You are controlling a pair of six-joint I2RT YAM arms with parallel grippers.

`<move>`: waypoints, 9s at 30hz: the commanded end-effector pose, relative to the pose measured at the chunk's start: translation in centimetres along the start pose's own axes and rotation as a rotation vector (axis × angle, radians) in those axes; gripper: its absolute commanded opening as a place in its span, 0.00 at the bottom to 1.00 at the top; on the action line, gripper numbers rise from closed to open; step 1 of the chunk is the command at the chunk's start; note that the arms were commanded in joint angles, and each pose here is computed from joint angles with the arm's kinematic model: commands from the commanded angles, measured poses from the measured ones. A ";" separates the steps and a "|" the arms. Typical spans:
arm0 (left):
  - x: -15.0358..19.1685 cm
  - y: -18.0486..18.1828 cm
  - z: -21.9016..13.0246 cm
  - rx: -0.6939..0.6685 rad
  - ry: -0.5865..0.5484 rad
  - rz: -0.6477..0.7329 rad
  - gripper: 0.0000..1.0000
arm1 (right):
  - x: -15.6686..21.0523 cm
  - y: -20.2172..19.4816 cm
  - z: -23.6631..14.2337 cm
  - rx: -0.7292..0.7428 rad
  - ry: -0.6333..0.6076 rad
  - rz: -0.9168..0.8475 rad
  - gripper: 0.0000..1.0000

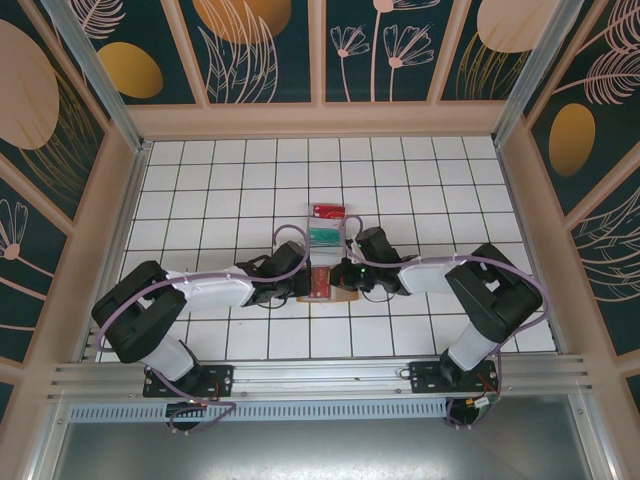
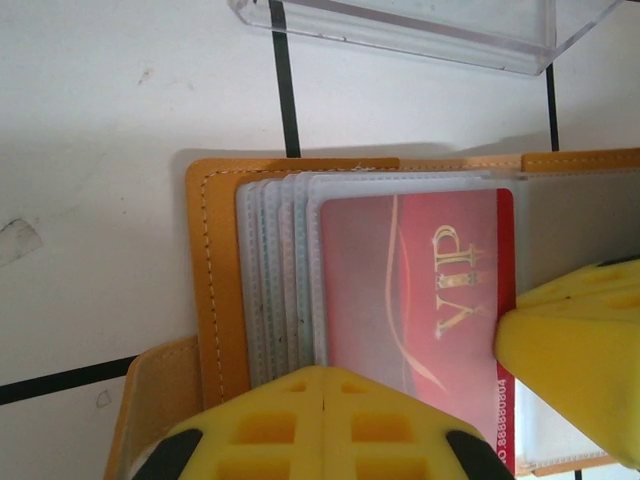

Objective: Take the credit cards out of the card holder

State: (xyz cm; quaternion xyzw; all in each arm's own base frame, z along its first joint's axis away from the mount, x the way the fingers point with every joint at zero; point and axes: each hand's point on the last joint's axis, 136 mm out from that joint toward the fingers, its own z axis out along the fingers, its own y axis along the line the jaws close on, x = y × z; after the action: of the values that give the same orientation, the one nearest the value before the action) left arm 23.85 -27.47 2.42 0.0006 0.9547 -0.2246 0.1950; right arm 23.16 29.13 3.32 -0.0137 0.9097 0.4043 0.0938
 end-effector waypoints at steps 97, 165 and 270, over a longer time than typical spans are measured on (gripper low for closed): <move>-6.8 5.0 -14.7 -0.070 -0.589 -0.189 0.99 | -16.9 5.1 -3.5 0.769 0.010 -1.476 0.00; -5.0 -3.2 -8.1 0.147 -0.250 -0.031 0.53 | -3.6 0.0 -7.1 0.330 -0.230 -0.230 0.37; -0.3 -1.3 -0.1 0.007 0.054 0.045 0.42 | 0.3 -4.9 -3.1 0.349 -0.132 -0.117 0.29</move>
State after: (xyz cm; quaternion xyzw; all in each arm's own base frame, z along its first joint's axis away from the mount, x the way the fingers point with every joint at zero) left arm 24.32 -29.13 4.34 0.0367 0.9528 -0.2381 0.1846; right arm 23.12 23.28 2.10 -0.0253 0.9556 0.2294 0.1830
